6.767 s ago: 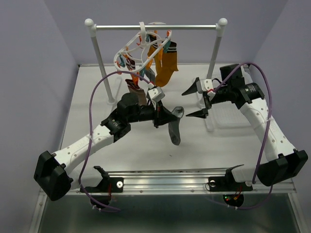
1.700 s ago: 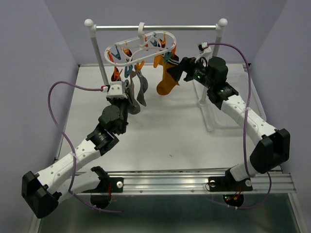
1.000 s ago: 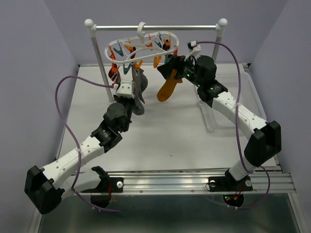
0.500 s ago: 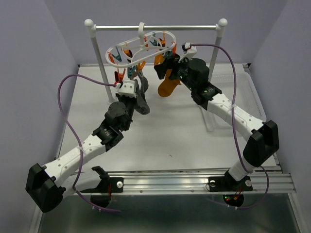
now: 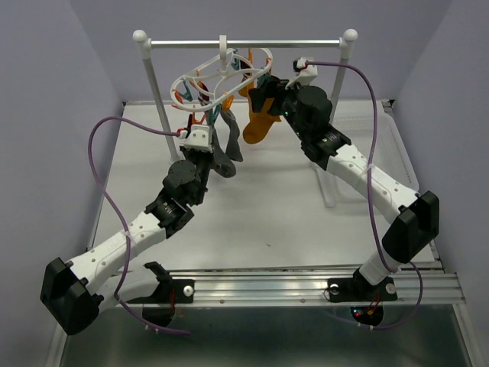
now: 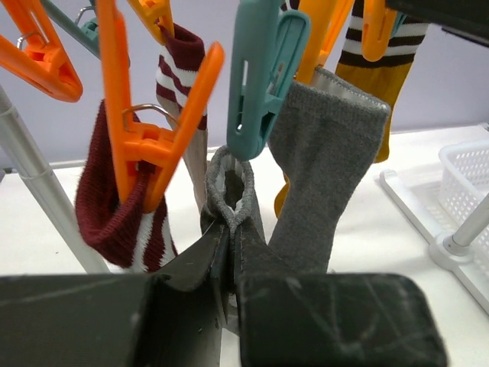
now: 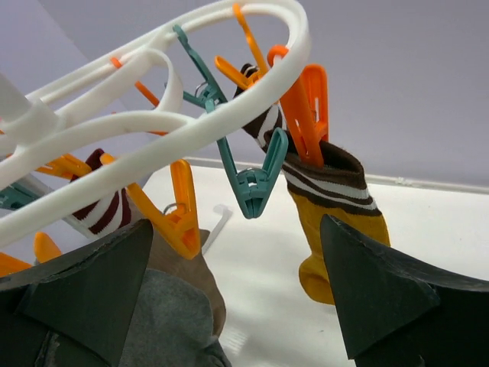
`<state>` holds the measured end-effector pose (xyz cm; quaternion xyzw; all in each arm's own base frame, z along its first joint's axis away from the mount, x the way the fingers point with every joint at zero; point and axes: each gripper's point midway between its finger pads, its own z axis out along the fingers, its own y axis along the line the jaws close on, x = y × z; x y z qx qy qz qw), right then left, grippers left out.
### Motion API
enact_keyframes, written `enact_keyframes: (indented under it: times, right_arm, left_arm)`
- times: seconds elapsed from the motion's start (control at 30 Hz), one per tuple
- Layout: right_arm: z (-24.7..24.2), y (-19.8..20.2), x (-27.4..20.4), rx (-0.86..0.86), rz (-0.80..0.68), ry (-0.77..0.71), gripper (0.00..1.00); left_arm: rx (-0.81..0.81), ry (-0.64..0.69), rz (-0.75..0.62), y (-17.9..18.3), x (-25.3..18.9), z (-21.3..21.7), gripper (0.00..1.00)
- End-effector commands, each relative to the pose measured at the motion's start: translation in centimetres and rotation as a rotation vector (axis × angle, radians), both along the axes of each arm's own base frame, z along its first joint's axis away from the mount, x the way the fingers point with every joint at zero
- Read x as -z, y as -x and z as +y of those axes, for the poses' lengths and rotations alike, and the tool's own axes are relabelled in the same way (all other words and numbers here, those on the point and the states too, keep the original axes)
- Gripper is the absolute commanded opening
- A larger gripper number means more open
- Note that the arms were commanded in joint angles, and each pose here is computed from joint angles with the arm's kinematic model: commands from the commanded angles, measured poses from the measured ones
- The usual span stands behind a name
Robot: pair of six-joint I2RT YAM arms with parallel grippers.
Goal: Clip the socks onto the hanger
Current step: Open the clamp at the hanger.
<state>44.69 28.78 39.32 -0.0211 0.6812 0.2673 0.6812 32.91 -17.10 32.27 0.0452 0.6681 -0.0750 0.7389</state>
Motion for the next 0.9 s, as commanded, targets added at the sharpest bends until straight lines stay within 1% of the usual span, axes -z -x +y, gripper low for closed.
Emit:
enact_keyframes:
  times: [0.0, 0.1, 0.27, 0.3, 0.57, 0.7, 0.87]
  right_arm:
    - [-0.4, -0.1, -4.2, 0.033, -0.091, -0.035, 0.96]
    - [-0.4, -0.4, -4.2, 0.044, -0.092, -0.03, 0.95]
    - [-0.3, -0.7, -4.2, 0.048, -0.09, -0.035, 0.9]
    - [-0.3, -0.8, -4.2, 0.051, -0.088, -0.036, 0.88]
    - [-0.6, -0.9, -4.1, 0.068, -0.082, -0.049, 0.85]
    - [-1.1, -0.1, -4.3, 0.066, -0.083, -0.051, 0.86]
    - [-1.2, 0.8, -3.2, 0.038, -0.064, -0.025, 0.83]
  left_arm:
    - [-0.053, 0.061, -0.084, -0.1, -3.0, 1.5, 0.0]
    - [-0.079, 0.068, -0.085, -0.4, -3.1, 2.2, 0.0]
    - [-0.073, 0.077, -0.097, -0.4, -3.6, 2.3, 0.0]
    - [-0.062, 0.078, -0.1, -0.3, -3.6, 2.1, 0.0]
    - [-0.054, 0.079, -0.105, -0.3, -3.7, 2.0, 0.0]
    - [-0.055, 0.078, -0.106, -0.2, -3.7, 2.1, 0.0]
    - [-0.054, 0.076, -0.111, -0.1, -3.9, 2.2, 0.0]
